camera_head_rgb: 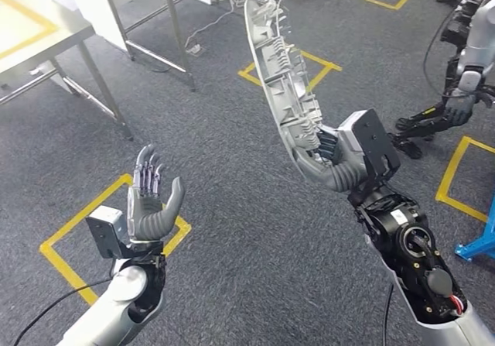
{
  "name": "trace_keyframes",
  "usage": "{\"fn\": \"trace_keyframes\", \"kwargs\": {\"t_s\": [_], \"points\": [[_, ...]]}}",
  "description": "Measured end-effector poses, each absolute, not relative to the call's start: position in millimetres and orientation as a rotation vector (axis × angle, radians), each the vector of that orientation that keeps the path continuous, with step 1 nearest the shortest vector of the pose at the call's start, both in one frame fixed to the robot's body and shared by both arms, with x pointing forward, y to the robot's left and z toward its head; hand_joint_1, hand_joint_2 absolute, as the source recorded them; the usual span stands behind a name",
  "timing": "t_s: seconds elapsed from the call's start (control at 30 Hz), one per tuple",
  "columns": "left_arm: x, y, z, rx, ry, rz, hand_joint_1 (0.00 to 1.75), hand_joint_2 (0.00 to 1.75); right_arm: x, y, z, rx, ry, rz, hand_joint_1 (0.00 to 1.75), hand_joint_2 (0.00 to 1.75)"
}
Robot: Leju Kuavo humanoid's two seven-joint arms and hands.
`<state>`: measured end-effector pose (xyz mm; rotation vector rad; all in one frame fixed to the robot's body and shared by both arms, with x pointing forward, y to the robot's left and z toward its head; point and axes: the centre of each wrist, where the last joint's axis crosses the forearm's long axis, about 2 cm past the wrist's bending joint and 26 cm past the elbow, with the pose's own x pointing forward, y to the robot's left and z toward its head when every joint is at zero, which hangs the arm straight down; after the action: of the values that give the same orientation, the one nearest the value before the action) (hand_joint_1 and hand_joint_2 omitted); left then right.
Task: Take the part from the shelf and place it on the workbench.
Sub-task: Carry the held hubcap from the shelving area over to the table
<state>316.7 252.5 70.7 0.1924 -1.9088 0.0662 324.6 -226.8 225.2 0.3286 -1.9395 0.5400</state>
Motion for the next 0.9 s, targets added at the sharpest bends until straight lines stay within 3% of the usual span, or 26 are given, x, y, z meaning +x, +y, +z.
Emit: {"fn": "trace_keyframes", "kwargs": {"t_s": [0.9], "points": [[293.3,282.3,58.7,0.279,-1.833,0.062,0.0,1.75,318.5,-244.8,216.3,0.268,-1.904,0.499,1.75,1.75]]}}
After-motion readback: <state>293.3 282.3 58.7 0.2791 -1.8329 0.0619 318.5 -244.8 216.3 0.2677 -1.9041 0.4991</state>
